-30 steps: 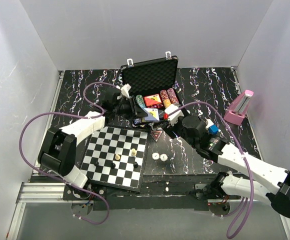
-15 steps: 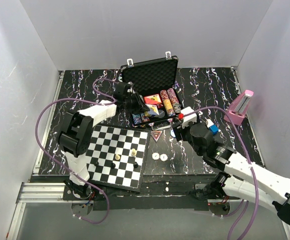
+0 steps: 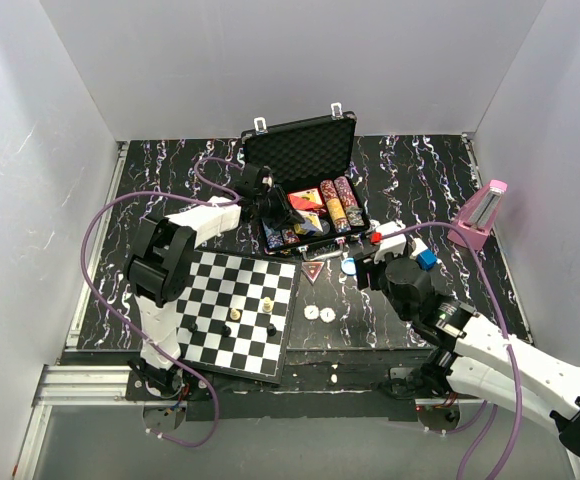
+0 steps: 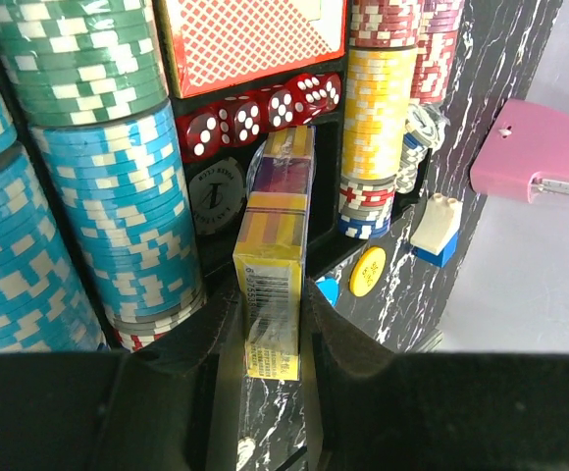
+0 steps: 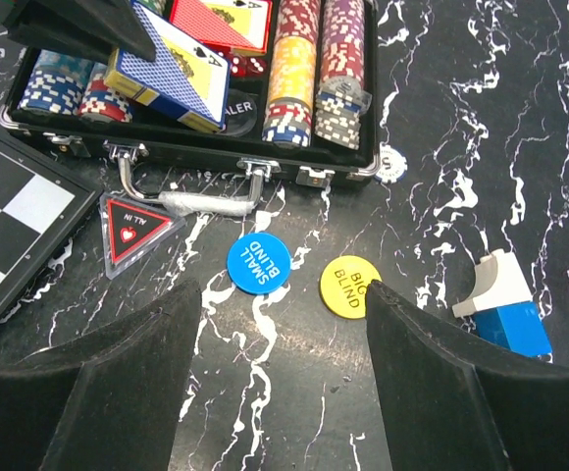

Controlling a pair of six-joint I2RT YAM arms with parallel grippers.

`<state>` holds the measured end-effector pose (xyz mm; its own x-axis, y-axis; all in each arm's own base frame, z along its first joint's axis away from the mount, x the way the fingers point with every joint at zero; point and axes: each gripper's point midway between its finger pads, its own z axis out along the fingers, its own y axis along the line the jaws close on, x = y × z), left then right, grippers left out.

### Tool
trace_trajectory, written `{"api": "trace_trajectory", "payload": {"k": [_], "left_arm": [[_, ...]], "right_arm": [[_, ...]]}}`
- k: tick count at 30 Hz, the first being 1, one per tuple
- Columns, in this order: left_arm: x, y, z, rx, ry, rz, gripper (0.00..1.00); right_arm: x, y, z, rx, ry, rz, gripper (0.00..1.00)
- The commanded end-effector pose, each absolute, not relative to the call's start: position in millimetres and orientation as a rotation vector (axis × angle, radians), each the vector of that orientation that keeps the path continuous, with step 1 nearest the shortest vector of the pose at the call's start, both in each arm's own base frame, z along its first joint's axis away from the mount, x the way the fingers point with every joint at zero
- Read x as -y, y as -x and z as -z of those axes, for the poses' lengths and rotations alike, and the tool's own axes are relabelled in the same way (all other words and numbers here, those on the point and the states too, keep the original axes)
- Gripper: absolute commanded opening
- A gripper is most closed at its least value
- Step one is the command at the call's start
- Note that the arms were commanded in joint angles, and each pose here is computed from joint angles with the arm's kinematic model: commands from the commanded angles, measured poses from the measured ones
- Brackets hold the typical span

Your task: Pack up texas hold em set

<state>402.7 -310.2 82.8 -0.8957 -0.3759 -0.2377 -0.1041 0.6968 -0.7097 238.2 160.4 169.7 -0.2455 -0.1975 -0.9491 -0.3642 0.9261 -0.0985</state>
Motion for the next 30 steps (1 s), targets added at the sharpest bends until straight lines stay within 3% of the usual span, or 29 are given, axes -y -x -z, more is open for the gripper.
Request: {"api": "trace_trajectory", "payload": {"k": [1, 30], "left_arm": [[315, -406, -90, -2.536, 0.417, 1.046, 0.00], [327, -395, -71, -2.705, 0.624, 1.104, 0.00]], "right_arm": [[-153, -238, -170, -1.845, 0.327, -0.166, 0.74], [-149, -235, -157, -1.877, 0.301, -0.160, 0.73]]}}
